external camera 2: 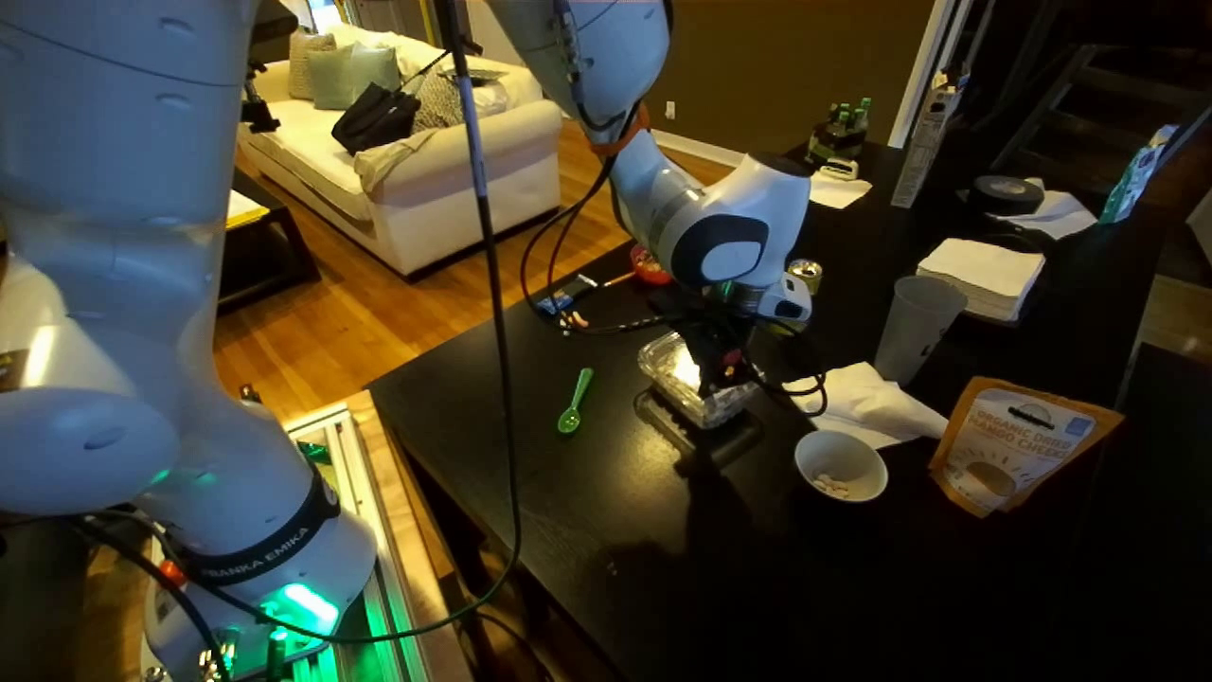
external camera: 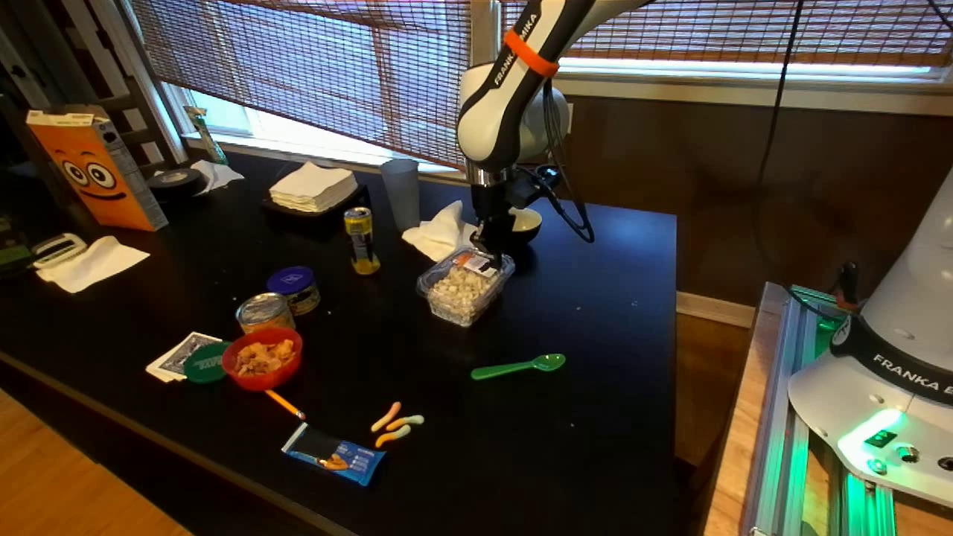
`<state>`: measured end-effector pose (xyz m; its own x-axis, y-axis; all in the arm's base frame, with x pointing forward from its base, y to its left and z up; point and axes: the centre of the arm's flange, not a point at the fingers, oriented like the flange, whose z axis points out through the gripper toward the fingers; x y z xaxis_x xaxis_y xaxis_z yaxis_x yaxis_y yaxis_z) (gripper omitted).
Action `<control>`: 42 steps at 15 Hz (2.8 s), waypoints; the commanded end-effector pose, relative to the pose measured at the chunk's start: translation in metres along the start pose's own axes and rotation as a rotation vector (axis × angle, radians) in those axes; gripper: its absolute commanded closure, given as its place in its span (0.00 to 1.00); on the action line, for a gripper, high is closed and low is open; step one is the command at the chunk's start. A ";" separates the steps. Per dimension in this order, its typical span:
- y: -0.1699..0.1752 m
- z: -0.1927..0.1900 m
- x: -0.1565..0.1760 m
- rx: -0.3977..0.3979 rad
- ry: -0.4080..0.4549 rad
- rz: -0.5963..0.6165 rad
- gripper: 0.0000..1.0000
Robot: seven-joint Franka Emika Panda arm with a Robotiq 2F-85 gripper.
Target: Move the lunchbox to the right
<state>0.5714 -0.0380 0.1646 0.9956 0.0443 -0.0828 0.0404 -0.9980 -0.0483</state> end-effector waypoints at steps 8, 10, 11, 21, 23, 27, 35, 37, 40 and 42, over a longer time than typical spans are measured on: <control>-0.058 -0.054 -0.008 0.058 0.063 -0.126 1.00; -0.077 -0.053 -0.007 0.071 0.077 -0.154 1.00; -0.087 -0.051 -0.007 0.072 0.077 -0.168 1.00; -0.120 -0.026 0.016 0.051 0.126 -0.155 1.00; -0.121 -0.024 0.022 0.043 0.140 -0.140 1.00; -0.120 -0.025 0.032 0.029 0.156 -0.117 1.00; -0.121 -0.024 0.043 -0.002 0.178 -0.094 1.00; -0.119 -0.011 0.044 -0.017 0.161 -0.088 1.00; -0.116 0.015 0.041 -0.037 0.107 -0.086 1.00; -0.115 0.028 0.040 -0.042 0.083 -0.087 1.00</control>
<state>0.5994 0.0767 0.1633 0.9906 0.1319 0.0367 0.1333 -0.9903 -0.0391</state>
